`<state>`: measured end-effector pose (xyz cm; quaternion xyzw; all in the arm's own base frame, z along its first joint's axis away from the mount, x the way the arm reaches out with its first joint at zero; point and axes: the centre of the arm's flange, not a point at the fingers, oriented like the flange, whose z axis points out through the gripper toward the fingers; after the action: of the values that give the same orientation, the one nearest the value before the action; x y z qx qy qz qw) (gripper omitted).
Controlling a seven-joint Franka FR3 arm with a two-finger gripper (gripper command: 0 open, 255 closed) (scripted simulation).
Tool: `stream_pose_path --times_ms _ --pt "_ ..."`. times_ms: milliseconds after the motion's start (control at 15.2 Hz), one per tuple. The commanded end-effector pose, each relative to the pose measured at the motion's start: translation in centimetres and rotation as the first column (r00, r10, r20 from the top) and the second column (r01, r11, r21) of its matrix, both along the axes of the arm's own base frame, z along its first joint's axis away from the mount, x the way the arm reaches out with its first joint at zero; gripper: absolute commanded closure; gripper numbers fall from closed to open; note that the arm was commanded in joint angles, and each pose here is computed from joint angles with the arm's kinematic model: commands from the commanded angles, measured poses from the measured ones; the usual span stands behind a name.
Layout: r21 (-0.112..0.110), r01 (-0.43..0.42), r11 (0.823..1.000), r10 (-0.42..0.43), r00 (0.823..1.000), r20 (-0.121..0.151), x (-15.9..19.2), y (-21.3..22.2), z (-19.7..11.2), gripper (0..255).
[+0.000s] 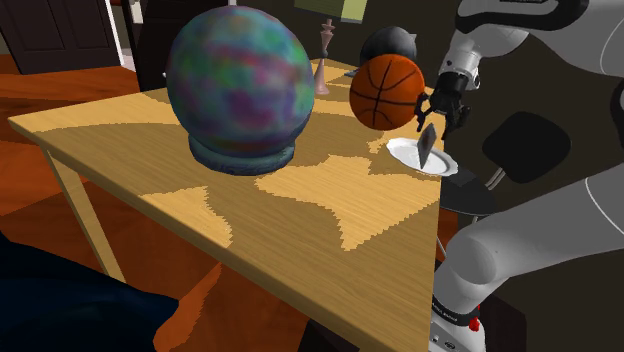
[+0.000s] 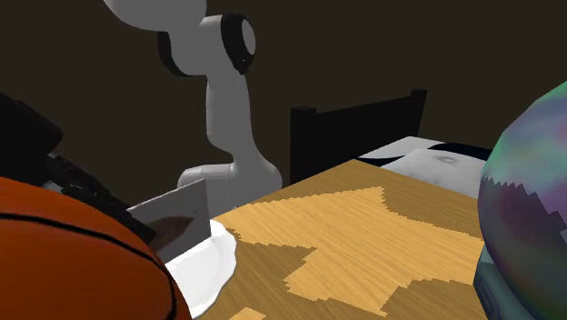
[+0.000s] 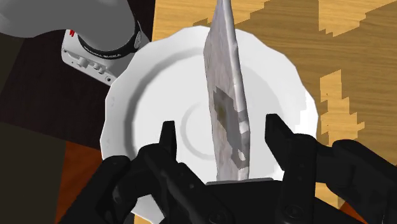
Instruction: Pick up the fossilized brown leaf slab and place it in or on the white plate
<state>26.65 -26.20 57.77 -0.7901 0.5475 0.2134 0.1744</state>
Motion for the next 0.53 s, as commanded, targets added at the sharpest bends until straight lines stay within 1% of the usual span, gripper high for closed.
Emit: stream_pose_path --times_ms 0,198,462 --pt "-0.002 0.002 1.000 -0.002 1.000 -0.002 0.3 0.0 -0.3 0" --pt "-0.002 0.002 1.000 -0.002 1.000 -0.002 0.1 -0.3 -0.4 0" --pt "-0.002 0.002 1.000 -0.002 1.000 -0.002 0.8 -2.8 3.8 0"
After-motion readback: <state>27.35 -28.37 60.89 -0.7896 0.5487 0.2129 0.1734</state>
